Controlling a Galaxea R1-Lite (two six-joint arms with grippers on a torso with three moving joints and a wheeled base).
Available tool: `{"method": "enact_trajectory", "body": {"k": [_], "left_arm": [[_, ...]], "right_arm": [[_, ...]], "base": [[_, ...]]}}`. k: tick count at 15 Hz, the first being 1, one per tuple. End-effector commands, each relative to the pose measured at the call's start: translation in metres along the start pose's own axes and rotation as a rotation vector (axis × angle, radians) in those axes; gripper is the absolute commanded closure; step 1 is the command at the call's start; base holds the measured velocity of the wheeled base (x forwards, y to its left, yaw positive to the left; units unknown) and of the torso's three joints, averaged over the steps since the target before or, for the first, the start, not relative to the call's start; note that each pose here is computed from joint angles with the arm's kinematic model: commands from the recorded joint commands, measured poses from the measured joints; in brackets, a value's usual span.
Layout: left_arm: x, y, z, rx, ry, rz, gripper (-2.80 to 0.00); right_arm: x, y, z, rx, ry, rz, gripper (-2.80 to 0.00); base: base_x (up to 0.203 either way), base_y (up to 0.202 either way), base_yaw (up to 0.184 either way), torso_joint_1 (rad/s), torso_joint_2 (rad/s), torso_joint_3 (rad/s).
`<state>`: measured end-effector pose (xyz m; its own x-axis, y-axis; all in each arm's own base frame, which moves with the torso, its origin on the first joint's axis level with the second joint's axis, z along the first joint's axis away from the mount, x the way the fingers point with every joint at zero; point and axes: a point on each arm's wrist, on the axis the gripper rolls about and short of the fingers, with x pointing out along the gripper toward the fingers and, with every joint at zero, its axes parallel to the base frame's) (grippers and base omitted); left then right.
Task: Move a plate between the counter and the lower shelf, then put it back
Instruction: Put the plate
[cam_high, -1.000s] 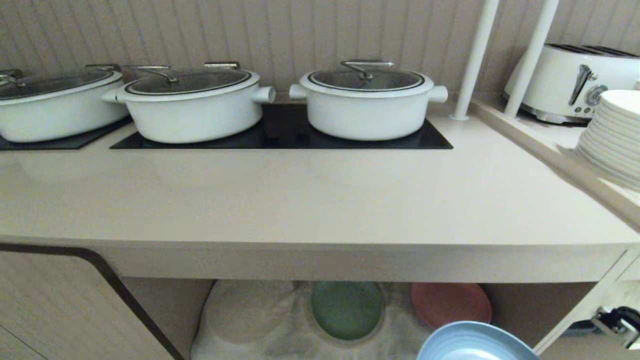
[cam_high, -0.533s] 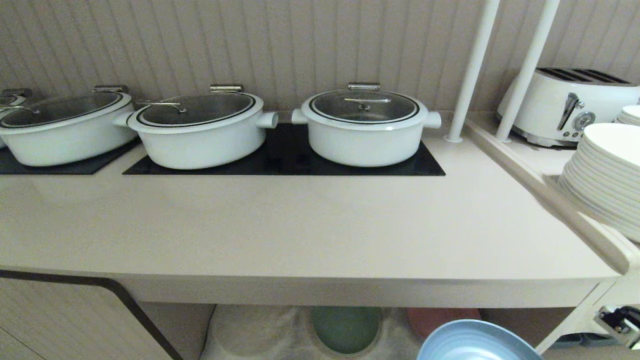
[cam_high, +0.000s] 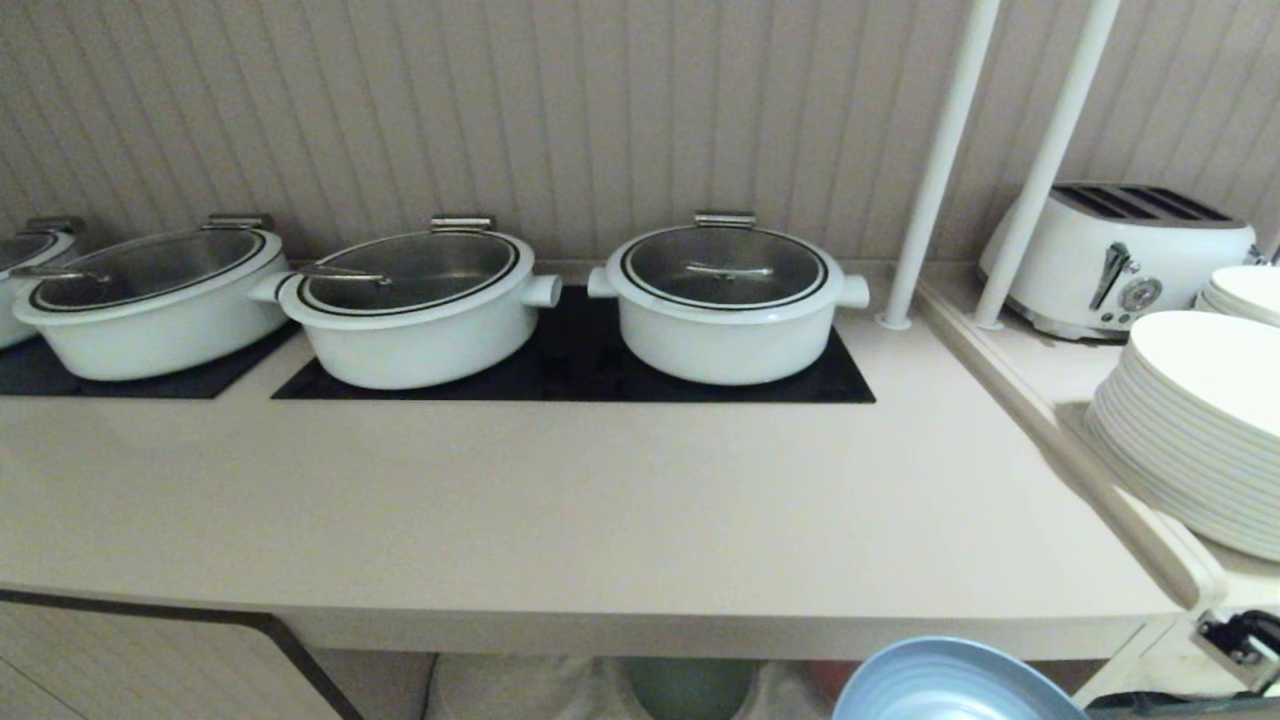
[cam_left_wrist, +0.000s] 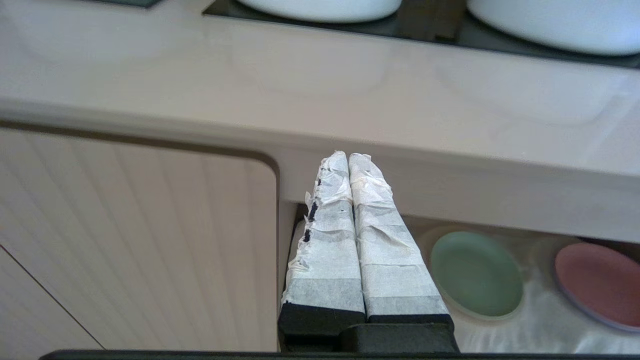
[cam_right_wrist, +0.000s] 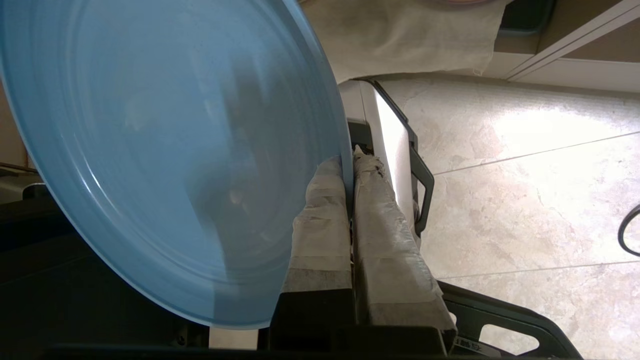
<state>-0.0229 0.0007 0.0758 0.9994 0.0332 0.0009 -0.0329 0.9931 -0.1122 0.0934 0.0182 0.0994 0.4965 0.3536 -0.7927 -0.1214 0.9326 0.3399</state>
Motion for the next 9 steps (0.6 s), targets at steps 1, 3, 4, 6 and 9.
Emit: {"method": "enact_trajectory", "body": {"k": [1,3,4,6,9], "left_arm": [[0.0001,0.0001,-0.0004,-0.001,0.001,0.001,0.00],[-0.0001,0.0000,0.0001,-0.001,-0.001,0.000,0.00],[0.0000,0.0000,-0.0001,0.000,0.000,0.001,0.00],[0.0001,0.0001,-0.0004,-0.001,0.001,0.001,0.00],[0.0001,0.0001,-0.0004,-0.001,0.001,0.001,0.00]], "right_arm": [[0.0003,0.0000,0.0000,0.000,0.003,0.002,0.00],[0.0001,0.0001,-0.0001,0.000,0.002,0.002,0.00],[0.0001,0.0001,-0.0001,0.000,0.002,0.002,0.00],[0.0001,0.0001,-0.0001,0.000,0.002,0.002,0.00],[-0.0001,0.0002,0.0003,0.000,0.000,0.003,0.00]], "base": [[0.000,0.000,0.000,0.215,-0.41,-0.194],[0.000,0.000,0.000,0.192,-0.36,-0.175],[0.000,0.000,0.000,0.181,-0.36,-0.170],[0.000,0.000,0.000,0.171,-0.34,-0.166],[0.000,0.000,0.000,0.166,-0.33,-0.162]]}}
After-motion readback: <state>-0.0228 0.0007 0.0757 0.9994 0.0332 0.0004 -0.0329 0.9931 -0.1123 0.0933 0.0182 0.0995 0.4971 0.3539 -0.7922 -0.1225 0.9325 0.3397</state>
